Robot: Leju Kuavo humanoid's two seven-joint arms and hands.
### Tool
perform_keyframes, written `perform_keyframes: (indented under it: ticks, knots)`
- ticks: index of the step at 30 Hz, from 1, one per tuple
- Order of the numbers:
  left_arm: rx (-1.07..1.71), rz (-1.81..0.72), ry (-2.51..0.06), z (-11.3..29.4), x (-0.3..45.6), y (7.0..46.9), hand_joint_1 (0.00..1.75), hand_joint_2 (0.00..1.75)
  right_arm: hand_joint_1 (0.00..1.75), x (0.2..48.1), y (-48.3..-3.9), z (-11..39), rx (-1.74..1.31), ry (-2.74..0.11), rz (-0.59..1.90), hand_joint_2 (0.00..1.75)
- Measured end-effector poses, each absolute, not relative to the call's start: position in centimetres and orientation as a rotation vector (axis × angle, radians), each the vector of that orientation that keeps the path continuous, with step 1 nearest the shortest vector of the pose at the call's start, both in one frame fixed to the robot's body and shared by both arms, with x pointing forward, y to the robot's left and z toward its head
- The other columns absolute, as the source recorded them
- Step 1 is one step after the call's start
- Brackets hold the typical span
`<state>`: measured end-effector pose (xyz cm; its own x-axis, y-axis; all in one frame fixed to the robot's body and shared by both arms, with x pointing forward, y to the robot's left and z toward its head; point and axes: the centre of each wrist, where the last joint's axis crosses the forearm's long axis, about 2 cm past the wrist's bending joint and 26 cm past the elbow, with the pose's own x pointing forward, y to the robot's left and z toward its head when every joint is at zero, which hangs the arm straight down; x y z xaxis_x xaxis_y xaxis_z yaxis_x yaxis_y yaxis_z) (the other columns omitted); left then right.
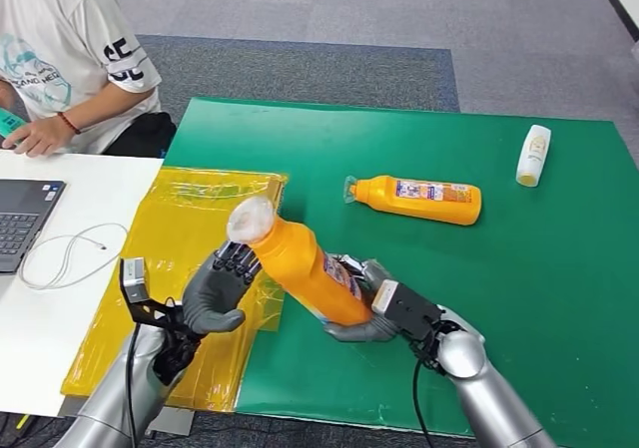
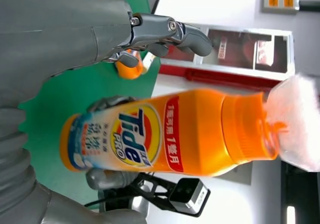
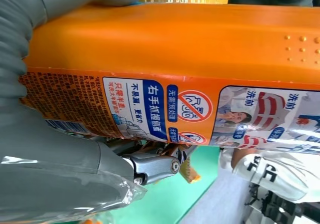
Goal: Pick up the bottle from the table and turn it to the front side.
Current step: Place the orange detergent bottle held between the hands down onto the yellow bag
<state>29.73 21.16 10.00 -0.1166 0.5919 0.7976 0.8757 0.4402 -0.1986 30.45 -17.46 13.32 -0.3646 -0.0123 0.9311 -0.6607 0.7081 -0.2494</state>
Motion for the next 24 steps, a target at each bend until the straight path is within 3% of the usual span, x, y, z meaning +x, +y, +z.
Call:
perform_keyframes:
  ticks: [24]
  knots:
    - [-1.219,-0.46,-1.806,10.5,30.4,21.4,0.0,1.75,1.75,29.1,-12.6,14.1,0.397,-1.886,0.918,1.75]
